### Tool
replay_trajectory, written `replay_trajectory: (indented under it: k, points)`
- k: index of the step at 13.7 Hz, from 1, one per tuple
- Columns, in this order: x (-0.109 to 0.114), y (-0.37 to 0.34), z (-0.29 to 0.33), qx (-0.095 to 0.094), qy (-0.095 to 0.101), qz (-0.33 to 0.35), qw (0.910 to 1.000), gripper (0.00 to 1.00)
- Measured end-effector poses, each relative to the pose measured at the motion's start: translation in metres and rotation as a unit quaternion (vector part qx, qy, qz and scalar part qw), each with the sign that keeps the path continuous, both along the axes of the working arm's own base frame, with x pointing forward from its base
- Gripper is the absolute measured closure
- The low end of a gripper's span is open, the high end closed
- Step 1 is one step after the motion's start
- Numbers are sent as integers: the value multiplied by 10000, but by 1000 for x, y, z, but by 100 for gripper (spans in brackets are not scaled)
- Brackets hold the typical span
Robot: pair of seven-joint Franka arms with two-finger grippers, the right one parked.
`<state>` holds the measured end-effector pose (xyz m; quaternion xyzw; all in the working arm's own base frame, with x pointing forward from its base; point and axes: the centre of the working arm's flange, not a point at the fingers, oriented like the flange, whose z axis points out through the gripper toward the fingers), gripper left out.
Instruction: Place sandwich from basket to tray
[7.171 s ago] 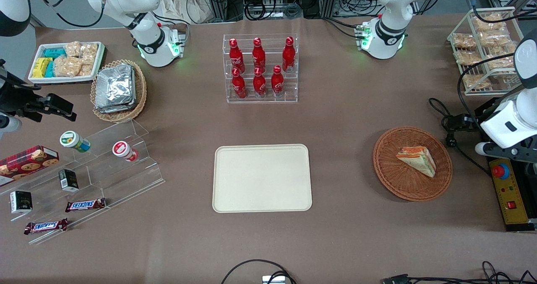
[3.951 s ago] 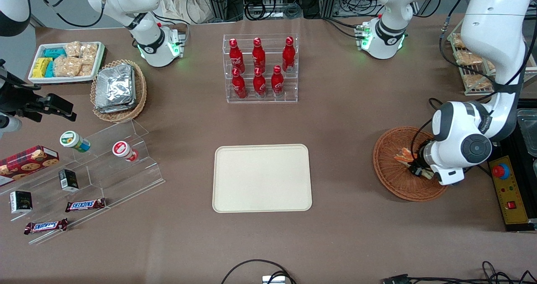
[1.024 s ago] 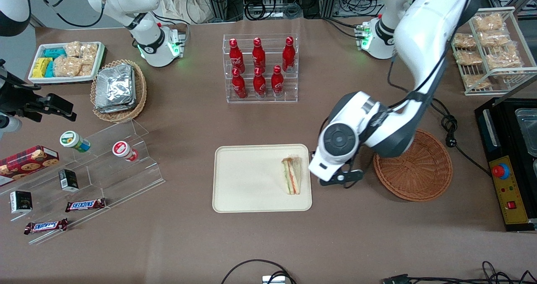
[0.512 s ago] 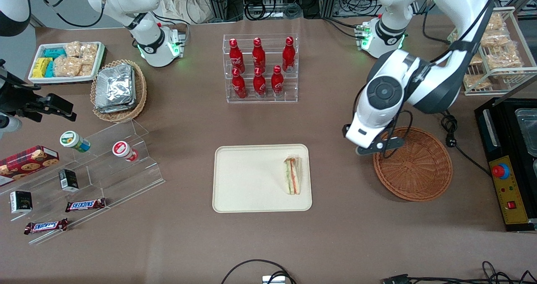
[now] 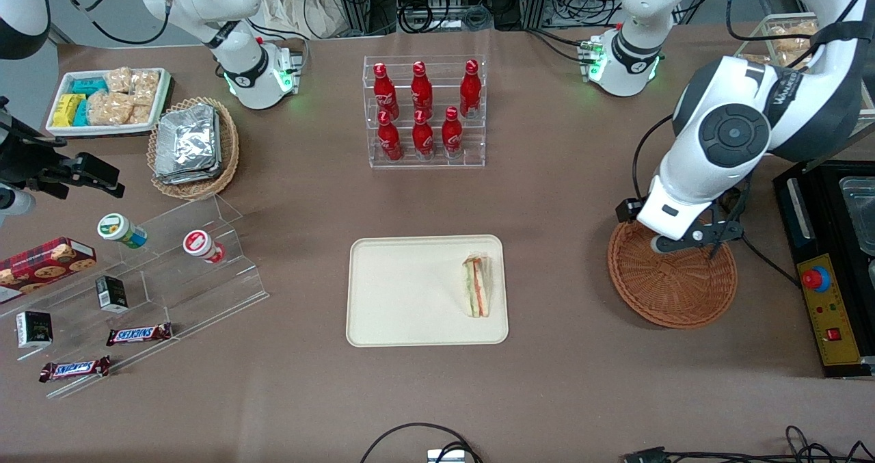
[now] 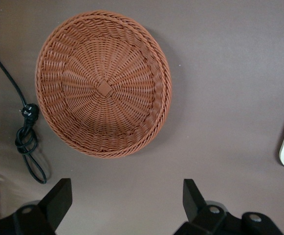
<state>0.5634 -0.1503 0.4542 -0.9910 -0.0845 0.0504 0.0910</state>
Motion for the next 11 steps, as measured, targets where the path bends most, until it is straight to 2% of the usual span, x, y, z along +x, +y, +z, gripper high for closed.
replay_trajectory:
  k: [5,8,11]
  points:
    - [9,22,19,4,-43,230,9997,0]
    - [19,51,31,-191,-95,549,9983,0]
    - [22,54,37,-255,-142,595,9978,0]
